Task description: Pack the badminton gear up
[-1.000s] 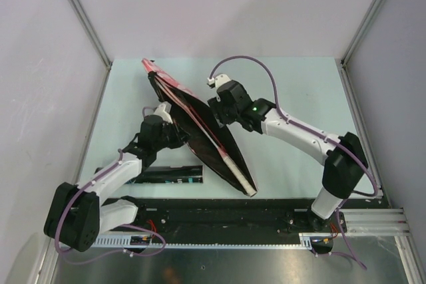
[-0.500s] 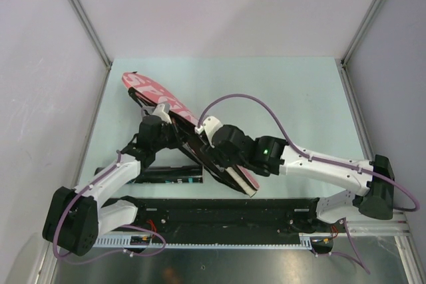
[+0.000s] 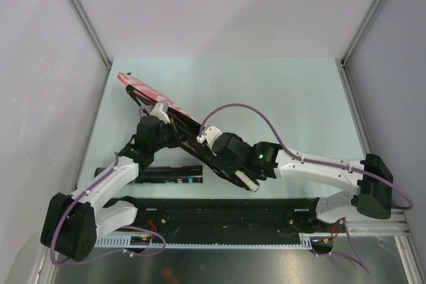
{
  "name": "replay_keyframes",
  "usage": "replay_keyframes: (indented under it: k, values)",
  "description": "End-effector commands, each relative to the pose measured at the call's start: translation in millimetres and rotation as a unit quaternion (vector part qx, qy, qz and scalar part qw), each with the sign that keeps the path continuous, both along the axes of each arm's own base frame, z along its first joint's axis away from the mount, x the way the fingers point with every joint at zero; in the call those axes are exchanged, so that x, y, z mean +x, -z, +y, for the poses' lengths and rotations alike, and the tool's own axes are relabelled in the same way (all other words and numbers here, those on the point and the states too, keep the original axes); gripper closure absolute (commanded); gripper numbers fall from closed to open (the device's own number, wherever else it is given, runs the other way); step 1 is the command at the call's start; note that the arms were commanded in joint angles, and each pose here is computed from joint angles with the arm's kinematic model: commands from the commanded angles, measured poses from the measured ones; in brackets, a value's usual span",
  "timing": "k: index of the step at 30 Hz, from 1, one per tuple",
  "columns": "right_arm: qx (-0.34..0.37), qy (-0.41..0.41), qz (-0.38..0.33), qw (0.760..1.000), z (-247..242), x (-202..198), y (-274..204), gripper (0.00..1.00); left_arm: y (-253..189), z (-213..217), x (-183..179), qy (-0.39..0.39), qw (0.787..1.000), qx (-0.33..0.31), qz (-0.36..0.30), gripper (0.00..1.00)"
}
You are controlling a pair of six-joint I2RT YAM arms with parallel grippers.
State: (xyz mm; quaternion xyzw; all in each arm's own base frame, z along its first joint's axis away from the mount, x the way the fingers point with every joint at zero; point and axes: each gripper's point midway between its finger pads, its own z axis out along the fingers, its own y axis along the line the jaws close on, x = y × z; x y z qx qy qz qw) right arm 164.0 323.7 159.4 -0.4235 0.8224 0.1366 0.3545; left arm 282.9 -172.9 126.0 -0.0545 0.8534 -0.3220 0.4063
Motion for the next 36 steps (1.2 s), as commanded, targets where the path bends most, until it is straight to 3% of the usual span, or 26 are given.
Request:
replay_keyframes:
  k: [1,11,15,21,23,28,33,36]
  values:
    - [-0.032,0.009,-0.019,0.999,-1,14,21,0.61,-43,0,18,-0.007,0.997,-0.013,-0.076,1.0]
    - [-0.136,0.031,-0.055,0.989,-19,26,65,0.62,-43,3,17,-0.006,0.997,-0.004,-0.082,1.0]
    - [-0.131,0.024,-0.057,0.99,-12,27,69,0.71,-42,2,16,-0.001,0.997,0.0,-0.081,0.99]
    - [-0.1,0.033,-0.066,0.992,-2,44,64,0.87,-39,-3,12,0.021,0.997,0.003,-0.072,1.0]
    - [-0.088,0.046,-0.053,0.994,-2,56,69,1.0,-38,-6,9,0.034,0.997,0.001,-0.069,1.0]
    - [0.013,0.049,0.034,0.998,15,48,48,1.0,-33,-10,5,0.058,0.996,0.01,-0.06,1.0]
    - [0.137,0.04,0.055,0.988,37,52,-3,1.0,-29,-19,0,0.085,0.995,0.003,-0.043,1.0]
    - [0.124,0.04,0.043,0.991,50,65,11,1.0,-34,-32,-4,0.117,0.992,-0.002,-0.046,1.0]
